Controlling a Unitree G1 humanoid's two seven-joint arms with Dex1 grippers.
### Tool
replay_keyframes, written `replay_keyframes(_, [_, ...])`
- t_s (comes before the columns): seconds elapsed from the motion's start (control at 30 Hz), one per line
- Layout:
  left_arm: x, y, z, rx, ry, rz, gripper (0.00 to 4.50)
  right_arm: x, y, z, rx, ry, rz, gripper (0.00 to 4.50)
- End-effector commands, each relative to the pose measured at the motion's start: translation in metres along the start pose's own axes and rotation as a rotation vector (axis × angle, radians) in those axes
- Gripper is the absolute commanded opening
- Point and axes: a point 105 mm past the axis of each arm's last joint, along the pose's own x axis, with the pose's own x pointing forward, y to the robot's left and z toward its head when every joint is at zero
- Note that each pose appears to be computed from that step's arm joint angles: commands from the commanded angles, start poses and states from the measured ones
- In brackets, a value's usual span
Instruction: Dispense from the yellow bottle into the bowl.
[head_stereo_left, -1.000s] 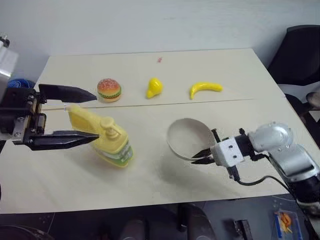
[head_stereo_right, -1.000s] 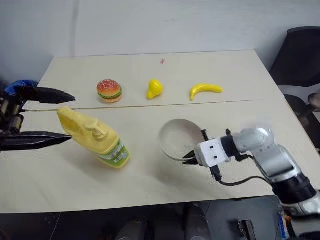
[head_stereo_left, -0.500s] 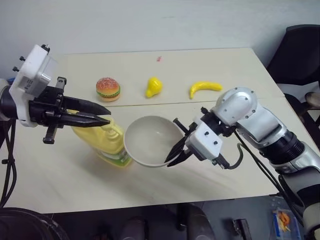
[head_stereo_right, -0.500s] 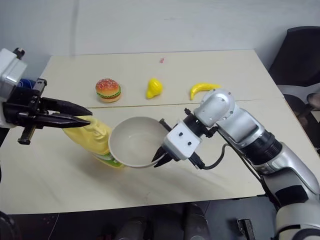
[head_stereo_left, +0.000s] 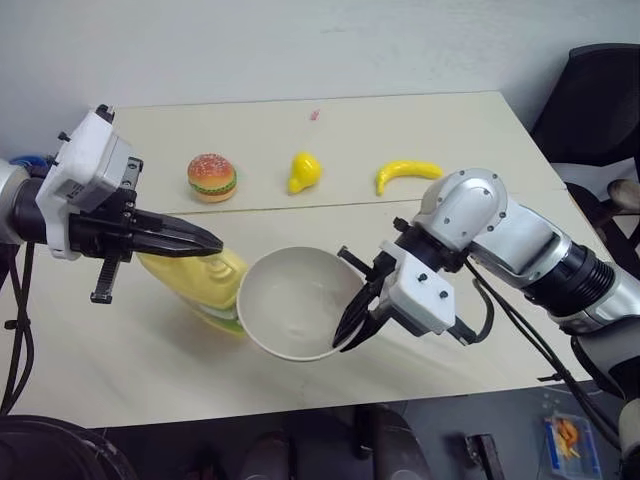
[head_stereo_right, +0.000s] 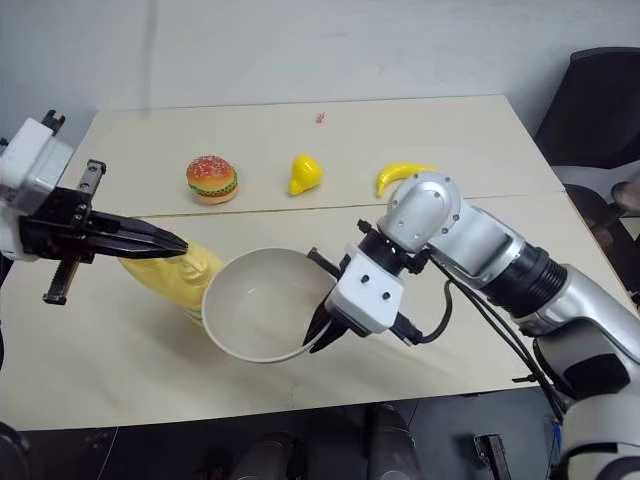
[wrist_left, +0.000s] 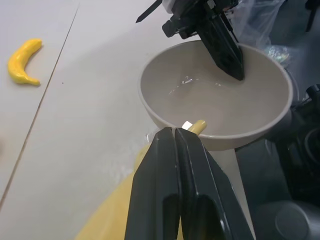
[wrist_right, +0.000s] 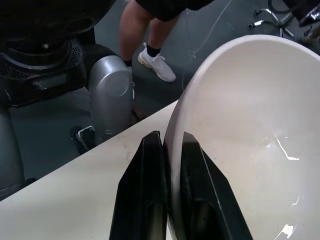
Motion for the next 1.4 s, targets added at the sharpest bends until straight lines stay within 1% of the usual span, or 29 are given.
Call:
replay_keyframes(0.03, [0.004,-0.001,-0.012,0.015,0.070,0.007,0.05,0.000,-0.003,0.008,-0.060,-0.019,0.050,0.00])
replay_keyframes(0.27, [0.005,0.002,-0.021,0.028,0.103,0.015,0.05,0.004,-0.009,0.008,-0.085,-0.032,0.058,0.00])
replay_keyframes(0.5, [0.008,-0.002,-0.040,0.052,0.187,-0.001,0.05,0.006,-0.013,0.010,-0.112,-0.036,0.063,0.00])
replay_keyframes(0.87, [0.022,-0.008,-0.053,0.053,0.193,-0.025,0.05,0.008,-0.018,0.013,-0.127,-0.055,0.066,0.00])
replay_keyframes(1.07, [0.024,-0.008,-0.054,0.046,0.184,-0.023,0.05,0.009,-0.020,0.012,-0.122,-0.059,0.063,0.00])
replay_keyframes(1.2, [0.019,0.001,-0.031,0.028,0.093,0.023,0.05,0.009,-0.020,0.010,-0.121,-0.054,0.062,0.00])
replay_keyframes(1.3, [0.012,0.006,-0.008,0.036,0.039,0.042,0.05,0.008,-0.019,0.009,-0.121,-0.049,0.060,0.00])
replay_keyframes(1.4, [0.000,0.009,0.025,0.003,-0.070,0.057,0.05,0.007,-0.019,0.006,-0.112,-0.039,0.051,0.00])
